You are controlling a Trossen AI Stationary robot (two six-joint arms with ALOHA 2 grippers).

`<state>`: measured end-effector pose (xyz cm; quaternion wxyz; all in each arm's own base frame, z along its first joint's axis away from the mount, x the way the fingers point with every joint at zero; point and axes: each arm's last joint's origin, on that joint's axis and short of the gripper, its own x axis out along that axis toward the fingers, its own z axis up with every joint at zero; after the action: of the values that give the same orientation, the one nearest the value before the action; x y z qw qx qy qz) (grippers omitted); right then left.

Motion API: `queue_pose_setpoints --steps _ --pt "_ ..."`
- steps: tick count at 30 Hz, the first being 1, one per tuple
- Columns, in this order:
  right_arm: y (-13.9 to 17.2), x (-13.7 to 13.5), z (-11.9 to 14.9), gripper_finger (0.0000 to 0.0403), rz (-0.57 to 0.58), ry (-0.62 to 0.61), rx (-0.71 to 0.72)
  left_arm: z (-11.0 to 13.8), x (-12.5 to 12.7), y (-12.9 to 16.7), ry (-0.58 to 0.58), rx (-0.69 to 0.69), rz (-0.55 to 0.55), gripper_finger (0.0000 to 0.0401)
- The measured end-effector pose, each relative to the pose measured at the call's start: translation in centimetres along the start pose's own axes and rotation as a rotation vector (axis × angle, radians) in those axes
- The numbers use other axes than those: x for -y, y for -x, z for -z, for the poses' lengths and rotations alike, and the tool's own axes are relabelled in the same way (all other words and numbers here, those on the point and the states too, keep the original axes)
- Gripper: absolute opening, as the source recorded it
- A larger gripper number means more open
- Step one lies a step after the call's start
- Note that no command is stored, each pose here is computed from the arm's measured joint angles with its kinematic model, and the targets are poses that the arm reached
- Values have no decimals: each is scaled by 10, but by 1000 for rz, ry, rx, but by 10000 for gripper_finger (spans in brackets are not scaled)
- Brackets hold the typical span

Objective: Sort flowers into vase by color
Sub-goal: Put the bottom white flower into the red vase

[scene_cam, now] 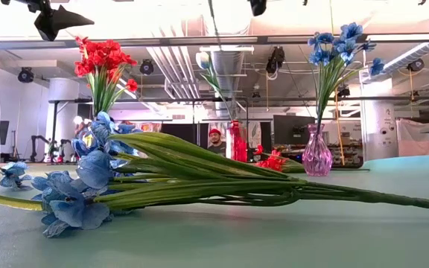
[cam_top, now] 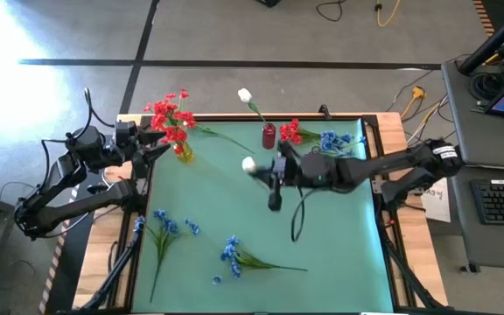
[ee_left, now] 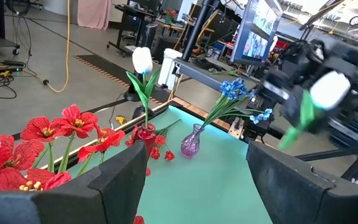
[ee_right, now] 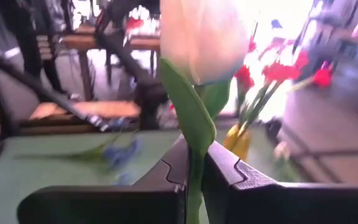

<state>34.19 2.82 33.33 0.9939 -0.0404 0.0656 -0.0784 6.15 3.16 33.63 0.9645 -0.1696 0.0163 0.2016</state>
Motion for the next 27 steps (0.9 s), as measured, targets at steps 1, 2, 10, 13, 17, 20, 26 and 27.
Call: queue_pose_setpoints --steps 1,2,10,13,17,20,26,27 --pt "-2 8 -2 18 0 14 38 0 0 0 0 0 0 264" --pt "-4 16 -4 18 4 22 78 0 0 0 0 0 0 264" --pt "-3 74 0 18 348 15 275 -1 0 0 0 6 1 264" --pt "5 87 -5 18 539 61 262 -1 0 0 -1 11 1 264" --pt "10 105 -11 18 681 78 245 -1 0 0 -1 13 0 264" --pt "12 120 -13 18 691 37 270 -1 0 0 0 13 0 264" --pt "13 144 -8 18 641 -55 306 -1 0 0 -1 14 0 264" --pt "14 146 -8 18 641 -62 308 -1 0 0 -1 14 1 264"
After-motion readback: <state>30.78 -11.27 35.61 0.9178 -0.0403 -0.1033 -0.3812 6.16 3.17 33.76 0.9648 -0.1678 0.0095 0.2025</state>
